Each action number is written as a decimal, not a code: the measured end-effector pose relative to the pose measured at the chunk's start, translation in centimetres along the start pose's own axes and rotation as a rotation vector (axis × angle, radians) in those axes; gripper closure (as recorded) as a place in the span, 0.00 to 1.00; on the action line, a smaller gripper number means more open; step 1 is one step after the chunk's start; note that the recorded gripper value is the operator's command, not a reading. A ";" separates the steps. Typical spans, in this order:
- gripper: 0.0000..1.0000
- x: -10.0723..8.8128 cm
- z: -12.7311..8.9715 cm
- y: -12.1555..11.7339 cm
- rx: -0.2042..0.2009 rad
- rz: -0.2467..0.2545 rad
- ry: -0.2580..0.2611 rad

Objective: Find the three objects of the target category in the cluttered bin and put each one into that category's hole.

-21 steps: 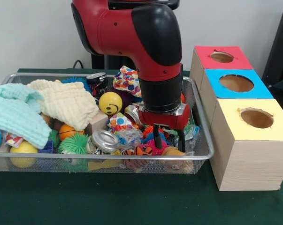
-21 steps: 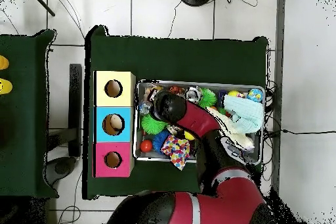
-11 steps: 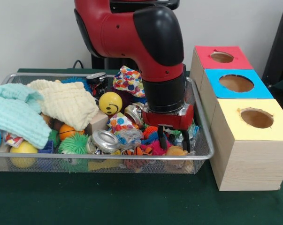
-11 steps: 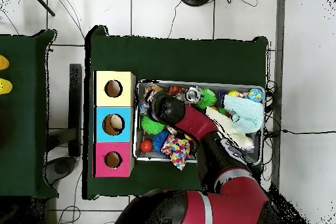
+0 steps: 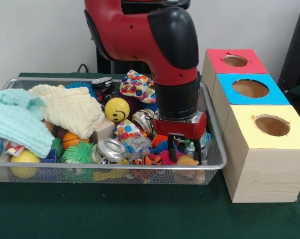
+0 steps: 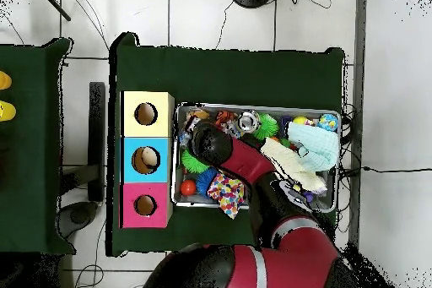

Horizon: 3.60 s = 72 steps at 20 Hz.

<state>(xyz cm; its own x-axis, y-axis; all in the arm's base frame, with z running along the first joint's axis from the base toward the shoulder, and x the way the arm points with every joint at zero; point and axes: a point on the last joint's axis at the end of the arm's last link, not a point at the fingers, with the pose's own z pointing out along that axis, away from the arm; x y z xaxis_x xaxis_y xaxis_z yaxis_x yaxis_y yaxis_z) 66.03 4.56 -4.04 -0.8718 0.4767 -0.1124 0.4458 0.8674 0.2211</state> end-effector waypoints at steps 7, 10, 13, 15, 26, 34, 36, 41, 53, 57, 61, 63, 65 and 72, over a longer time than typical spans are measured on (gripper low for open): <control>0.00 0.7 0.3 1.1 0.008 0.012 -0.044; 0.00 0.6 0.3 1.0 0.008 0.033 -0.054; 0.00 0.7 0.3 1.0 0.013 0.040 -0.054; 0.00 1.0 0.3 1.1 0.026 0.041 -0.056; 1.00 3.2 0.0 2.4 0.113 -0.030 -0.081; 1.00 2.5 -0.6 2.4 0.112 -0.015 -0.092; 1.00 2.1 -0.9 2.5 0.111 -0.011 -0.099; 1.00 0.7 -3.6 2.7 0.125 -0.009 -0.118; 1.00 -0.6 -11.9 2.7 0.173 -0.013 -0.034; 1.00 -1.7 -13.7 2.2 0.173 -0.004 -0.056; 1.00 -3.0 -15.6 1.4 0.176 0.002 -0.089; 1.00 -3.6 -16.6 0.4 0.189 -0.005 -0.106; 1.00 -3.8 -17.0 -0.2 0.200 -0.012 -0.114; 1.00 -4.2 -18.6 -2.0 0.241 -0.045 -0.137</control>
<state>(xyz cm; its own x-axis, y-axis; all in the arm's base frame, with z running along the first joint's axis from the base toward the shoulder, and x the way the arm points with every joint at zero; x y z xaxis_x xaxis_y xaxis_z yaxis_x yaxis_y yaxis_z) 65.05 -1.85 13.98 -0.8639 0.4371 -0.2502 0.4564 0.8895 -0.0218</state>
